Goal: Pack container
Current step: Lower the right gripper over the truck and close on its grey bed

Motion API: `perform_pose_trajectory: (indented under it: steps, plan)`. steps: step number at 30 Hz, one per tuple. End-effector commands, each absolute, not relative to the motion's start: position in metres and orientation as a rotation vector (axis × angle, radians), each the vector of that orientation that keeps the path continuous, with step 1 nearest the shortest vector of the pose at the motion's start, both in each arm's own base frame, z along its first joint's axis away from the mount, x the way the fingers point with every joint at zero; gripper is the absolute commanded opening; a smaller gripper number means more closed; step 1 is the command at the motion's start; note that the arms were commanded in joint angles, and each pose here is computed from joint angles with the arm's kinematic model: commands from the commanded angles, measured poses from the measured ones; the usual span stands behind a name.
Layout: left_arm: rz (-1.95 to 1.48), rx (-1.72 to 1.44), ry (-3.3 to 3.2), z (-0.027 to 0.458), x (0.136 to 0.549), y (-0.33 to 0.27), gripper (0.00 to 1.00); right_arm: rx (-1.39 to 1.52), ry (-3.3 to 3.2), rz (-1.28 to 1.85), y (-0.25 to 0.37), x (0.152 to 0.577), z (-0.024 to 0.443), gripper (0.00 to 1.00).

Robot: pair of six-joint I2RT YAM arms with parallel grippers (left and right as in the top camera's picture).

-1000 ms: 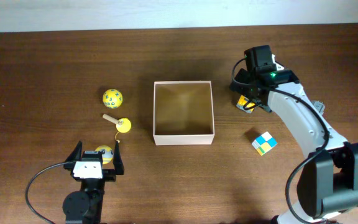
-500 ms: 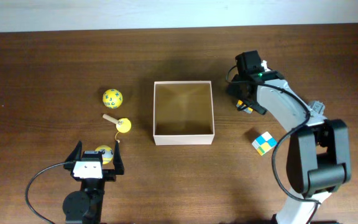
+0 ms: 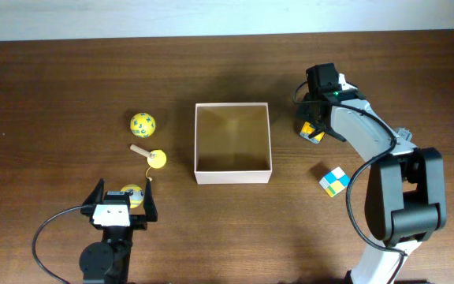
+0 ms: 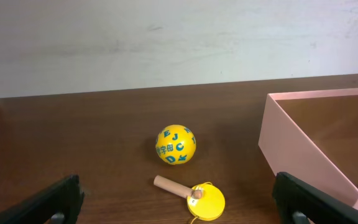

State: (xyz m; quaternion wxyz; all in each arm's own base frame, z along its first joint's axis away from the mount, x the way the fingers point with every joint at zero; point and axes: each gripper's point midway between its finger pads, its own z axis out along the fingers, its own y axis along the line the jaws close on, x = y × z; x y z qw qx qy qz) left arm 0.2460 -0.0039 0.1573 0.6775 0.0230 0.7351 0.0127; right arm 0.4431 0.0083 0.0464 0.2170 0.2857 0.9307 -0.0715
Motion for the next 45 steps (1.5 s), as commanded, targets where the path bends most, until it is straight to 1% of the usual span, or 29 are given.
perform_pose_trajectory:
  steps: [1,10,11,13,20,25,27,32,34,36,37,39,45]
  plan:
    - [0.039,0.066,1.650,0.156,0.246,-0.004,0.99,0.706,2.599,-0.212,0.009,0.448,0.046,0.99]
    - [0.039,0.066,1.649,0.156,0.246,-0.004,0.99,0.691,2.620,-0.141,0.019,0.450,0.044,1.00]
    - [0.039,0.066,1.649,0.156,0.246,-0.004,0.99,0.690,2.622,-0.130,0.020,0.450,0.044,0.99]
    - [0.039,0.066,1.649,0.156,0.246,-0.004,0.99,0.693,2.627,-0.102,0.023,0.450,0.043,0.96]
    - [0.039,0.066,1.649,0.156,0.246,-0.004,0.99,0.739,2.613,-0.072,0.026,0.452,0.043,0.78]
    - [0.039,0.066,1.649,0.156,0.246,-0.004,0.99,0.796,2.607,-0.067,0.025,0.449,0.042,0.71]
    - [0.039,0.066,1.649,0.156,0.246,-0.004,0.99,0.804,2.604,-0.064,0.025,0.449,0.042,0.71]
    - [0.039,0.066,1.649,0.156,0.246,-0.004,0.99,0.804,2.603,-0.064,0.025,0.450,0.042,0.65]
    - [0.039,0.066,1.649,0.156,0.246,-0.004,0.99,0.804,2.602,-0.064,0.025,0.450,0.042,0.60]
    - [0.039,0.066,1.649,0.156,0.246,-0.004,0.99,0.803,2.602,-0.064,0.025,0.450,0.042,0.52]
    - [0.039,0.066,1.649,0.156,0.246,-0.004,0.99,0.803,2.602,-0.064,0.025,0.450,0.042,0.50]
    - [0.039,0.066,1.649,0.156,0.246,-0.004,0.99,0.803,2.603,-0.064,0.025,0.450,0.042,0.48]
    - [0.039,0.066,1.649,0.156,0.246,-0.004,0.99,0.802,2.603,-0.065,0.025,0.450,0.042,0.46]
